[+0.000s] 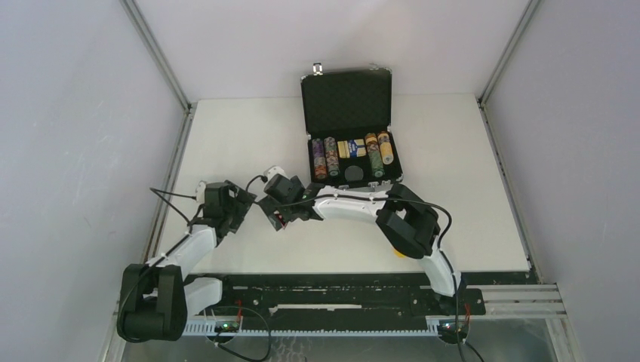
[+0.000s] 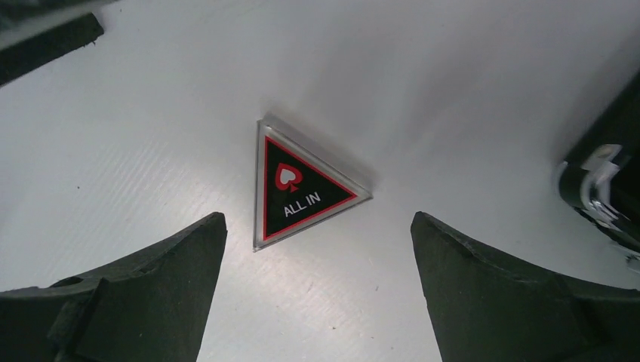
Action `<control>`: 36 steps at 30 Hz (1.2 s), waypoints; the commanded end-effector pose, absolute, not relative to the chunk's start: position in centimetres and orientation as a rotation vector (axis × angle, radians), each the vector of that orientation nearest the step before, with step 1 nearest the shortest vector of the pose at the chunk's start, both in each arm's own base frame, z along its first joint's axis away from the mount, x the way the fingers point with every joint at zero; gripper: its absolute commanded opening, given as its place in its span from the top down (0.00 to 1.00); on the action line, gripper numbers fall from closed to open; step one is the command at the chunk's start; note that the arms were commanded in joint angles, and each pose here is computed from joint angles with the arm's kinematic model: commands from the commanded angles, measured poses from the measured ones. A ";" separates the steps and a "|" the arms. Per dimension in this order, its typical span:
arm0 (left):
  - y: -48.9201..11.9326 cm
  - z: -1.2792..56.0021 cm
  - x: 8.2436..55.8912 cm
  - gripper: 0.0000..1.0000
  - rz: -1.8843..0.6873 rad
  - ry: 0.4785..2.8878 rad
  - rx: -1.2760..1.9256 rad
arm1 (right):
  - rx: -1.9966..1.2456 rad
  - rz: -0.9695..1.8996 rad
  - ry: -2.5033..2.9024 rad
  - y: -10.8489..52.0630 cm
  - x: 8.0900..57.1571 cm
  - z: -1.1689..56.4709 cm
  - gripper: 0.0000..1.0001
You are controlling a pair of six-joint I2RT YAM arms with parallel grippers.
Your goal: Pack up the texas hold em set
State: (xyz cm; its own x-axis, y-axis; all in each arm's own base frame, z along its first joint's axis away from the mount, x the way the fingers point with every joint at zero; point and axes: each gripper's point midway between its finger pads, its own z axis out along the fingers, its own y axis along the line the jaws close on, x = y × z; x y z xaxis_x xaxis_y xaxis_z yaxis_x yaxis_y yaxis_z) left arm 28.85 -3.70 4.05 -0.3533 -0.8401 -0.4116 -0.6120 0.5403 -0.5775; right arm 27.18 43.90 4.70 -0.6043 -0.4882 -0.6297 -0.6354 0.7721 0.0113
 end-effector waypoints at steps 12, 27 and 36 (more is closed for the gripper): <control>-3.6 3.7 29.0 0.08 -0.511 2.056 -1.223 | -0.903 0.374 2.318 46.0 27.7 2.9 0.00; -4.1 3.8 29.2 0.09 -0.543 2.064 -1.209 | -0.885 0.332 2.331 45.9 27.9 3.0 0.22; -4.4 3.9 29.3 0.09 -0.562 2.071 -1.201 | -0.860 0.320 2.312 45.7 28.2 4.0 0.33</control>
